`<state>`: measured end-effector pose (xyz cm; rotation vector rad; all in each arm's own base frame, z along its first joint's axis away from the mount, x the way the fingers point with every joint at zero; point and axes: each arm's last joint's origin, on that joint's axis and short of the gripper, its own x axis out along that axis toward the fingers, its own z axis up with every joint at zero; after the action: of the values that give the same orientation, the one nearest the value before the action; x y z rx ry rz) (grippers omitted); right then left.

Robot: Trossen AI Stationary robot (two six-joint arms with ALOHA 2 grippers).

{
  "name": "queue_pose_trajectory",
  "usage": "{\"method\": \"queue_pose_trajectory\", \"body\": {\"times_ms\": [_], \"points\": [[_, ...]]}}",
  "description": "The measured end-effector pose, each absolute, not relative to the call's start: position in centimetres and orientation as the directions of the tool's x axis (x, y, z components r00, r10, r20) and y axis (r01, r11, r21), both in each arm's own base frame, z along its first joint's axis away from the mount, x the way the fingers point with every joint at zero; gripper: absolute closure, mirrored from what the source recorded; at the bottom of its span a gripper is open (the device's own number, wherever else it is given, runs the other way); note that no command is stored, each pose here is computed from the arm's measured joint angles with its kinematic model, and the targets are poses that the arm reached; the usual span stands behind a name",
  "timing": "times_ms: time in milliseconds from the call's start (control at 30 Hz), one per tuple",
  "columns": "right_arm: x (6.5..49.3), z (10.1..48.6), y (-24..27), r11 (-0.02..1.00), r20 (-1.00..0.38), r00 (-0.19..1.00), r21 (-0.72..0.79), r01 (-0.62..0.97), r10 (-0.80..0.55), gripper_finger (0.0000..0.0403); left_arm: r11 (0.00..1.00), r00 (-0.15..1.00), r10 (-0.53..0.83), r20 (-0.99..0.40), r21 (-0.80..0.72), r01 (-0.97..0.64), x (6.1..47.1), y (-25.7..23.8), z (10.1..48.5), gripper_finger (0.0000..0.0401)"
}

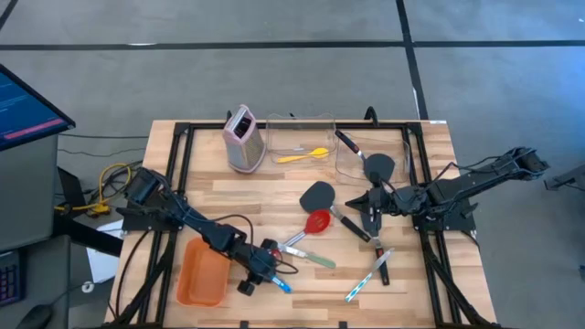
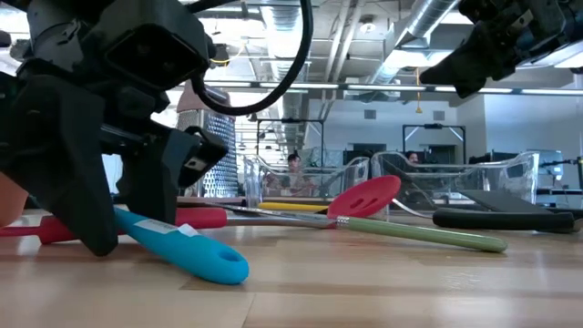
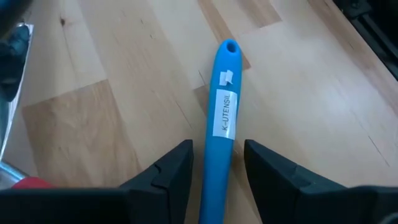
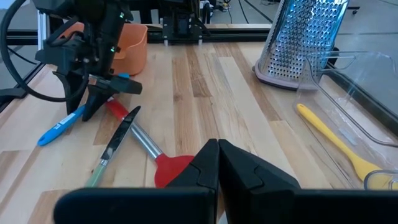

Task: Pick & Place Kitchen Items
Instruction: Put the blue serving spoon into the left transparent bin

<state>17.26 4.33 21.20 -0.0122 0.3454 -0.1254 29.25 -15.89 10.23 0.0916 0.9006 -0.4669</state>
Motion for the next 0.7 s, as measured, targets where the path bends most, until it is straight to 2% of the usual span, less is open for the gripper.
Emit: {"method": "queue_pose_trajectory", "body": {"times_ms": [433, 567, 700], "points": [[17.2, 21.1, 4.3, 0.992, -0.346, 0.93, -0.038, 0.12, -0.125, 0.0401, 0.92, 0.537, -0.353, -0.766, -0.181, 0.346, 29.2, -15.8, 10.8, 0.0381], [17.2, 21.1, 4.3, 0.992, -0.346, 0.93, -0.038, 0.12, -0.126, 0.0401, 0.926, 0.537, -0.368, -0.759, -0.246, 0.287, 28.6, -15.6, 12.2, 0.0392], [17.2, 21.1, 4.3, 0.992, -0.346, 0.93, -0.04, 0.119, -0.126, 0.0401, 0.908, 0.633, -0.418, -0.651, -0.294, 0.298, 28.5, -15.6, 16.1, 0.0391]]}}
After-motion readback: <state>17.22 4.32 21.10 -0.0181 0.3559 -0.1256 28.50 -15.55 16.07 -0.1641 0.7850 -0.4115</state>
